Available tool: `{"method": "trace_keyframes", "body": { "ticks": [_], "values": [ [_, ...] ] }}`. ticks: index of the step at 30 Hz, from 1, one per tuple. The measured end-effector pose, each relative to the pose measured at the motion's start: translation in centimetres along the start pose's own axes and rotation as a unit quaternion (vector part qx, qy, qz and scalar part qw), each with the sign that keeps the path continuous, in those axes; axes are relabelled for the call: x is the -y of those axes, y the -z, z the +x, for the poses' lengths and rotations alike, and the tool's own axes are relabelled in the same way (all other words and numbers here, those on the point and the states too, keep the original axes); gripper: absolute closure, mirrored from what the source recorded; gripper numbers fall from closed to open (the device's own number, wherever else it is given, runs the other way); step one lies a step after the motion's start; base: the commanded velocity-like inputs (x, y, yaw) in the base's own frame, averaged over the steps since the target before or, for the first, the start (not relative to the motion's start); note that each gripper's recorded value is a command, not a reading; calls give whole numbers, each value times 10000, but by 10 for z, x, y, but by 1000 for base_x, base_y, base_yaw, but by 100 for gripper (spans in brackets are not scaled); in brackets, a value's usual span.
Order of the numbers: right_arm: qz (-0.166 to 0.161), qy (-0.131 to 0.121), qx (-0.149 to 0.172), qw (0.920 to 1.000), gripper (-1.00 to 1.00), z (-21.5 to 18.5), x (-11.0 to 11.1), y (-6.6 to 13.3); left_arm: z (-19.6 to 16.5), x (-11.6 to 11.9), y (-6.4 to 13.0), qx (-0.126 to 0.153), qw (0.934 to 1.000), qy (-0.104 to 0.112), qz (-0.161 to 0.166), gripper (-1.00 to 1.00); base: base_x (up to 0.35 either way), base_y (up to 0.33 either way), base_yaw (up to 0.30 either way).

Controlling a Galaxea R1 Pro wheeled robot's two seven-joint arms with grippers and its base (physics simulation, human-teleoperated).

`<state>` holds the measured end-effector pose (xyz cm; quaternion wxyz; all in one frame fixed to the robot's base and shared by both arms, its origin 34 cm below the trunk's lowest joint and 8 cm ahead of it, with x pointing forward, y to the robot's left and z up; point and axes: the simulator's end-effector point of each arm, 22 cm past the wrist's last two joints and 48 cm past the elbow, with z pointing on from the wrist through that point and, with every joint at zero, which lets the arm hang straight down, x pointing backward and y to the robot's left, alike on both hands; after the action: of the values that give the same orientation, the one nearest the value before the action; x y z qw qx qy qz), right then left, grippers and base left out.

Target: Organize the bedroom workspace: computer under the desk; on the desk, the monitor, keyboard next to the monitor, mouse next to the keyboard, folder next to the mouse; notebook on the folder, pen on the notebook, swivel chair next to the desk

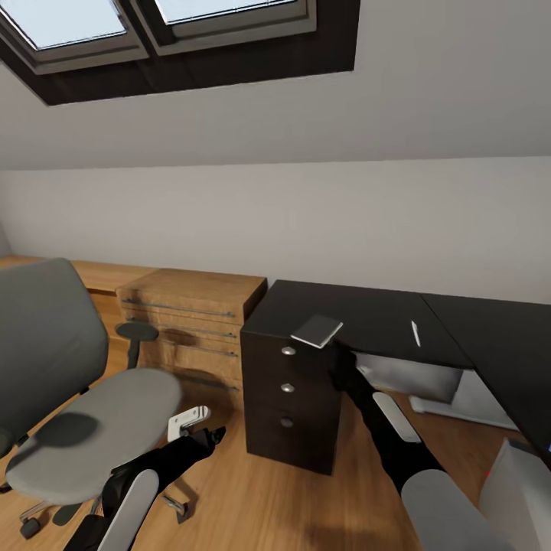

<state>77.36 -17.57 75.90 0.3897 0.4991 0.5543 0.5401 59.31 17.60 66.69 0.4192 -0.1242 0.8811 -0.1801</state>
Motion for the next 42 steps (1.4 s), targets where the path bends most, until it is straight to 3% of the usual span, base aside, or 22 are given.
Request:
{"method": "trace_keyframes", "body": {
  "ticks": [22,30,42],
  "values": [
    [5,-71,28,10000,-100,-3,1,0,1,1,0,-11,10000,5,11,-100,127,0,0],
    [141,-60,50,9999,-100,-4,15,0,-5,7,3,63,10000,8,76,-100,4,0,0],
    [137,-46,53,9999,-100,-5,40,2,13,-2,-7,105,9999,5,106,-100,0,0,0]
  ]
}}
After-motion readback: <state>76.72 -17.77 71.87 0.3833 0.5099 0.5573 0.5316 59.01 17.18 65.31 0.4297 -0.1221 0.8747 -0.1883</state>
